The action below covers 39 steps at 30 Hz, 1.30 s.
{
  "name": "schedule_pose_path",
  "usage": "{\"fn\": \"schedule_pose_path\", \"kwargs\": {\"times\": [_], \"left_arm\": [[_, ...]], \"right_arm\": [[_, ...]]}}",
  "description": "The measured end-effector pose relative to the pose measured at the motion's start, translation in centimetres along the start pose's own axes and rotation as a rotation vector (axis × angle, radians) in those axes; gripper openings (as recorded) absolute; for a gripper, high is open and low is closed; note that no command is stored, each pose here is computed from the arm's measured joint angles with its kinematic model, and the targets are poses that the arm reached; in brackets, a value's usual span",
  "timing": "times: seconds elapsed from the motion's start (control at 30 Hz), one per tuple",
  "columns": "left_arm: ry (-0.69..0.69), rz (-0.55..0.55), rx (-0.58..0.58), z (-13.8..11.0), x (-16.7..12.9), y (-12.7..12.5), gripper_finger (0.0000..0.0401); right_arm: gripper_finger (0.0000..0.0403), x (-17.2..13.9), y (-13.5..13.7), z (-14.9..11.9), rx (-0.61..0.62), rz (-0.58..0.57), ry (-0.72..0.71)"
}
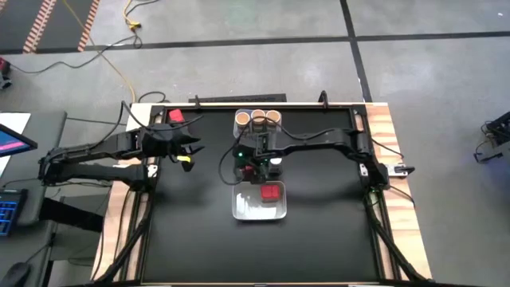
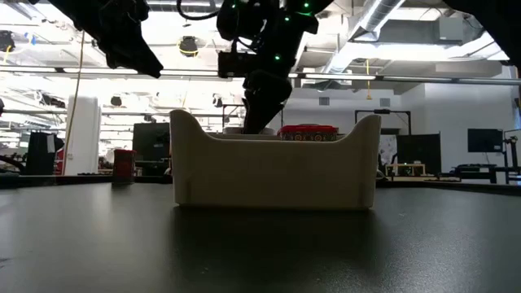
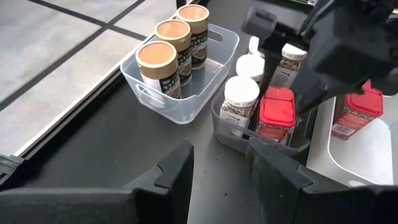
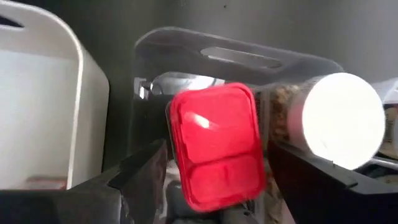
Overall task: Sort spices by type
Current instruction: Move the right red seasoning can in the black transparent bin to the white bin aligned with the other red seasoning can
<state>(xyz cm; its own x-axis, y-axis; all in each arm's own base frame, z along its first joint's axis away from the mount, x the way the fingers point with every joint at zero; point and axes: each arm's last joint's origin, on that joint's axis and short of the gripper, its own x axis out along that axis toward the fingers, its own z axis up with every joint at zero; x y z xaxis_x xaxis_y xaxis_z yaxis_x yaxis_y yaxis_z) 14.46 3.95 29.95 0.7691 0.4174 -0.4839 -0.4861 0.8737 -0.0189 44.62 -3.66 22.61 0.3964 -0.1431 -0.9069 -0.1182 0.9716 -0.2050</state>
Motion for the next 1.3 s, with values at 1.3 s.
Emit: {"fn": "schedule_pose_path", "kwargs": {"times": [1.3], "left_arm": [[0.020, -0.031, 0.018, -0.3, -0.1, -0.5, 0.0141]], "right_arm": [[0.0314, 1.2, 0.2, 0.3, 0.076, -0.017, 0.009]]}}
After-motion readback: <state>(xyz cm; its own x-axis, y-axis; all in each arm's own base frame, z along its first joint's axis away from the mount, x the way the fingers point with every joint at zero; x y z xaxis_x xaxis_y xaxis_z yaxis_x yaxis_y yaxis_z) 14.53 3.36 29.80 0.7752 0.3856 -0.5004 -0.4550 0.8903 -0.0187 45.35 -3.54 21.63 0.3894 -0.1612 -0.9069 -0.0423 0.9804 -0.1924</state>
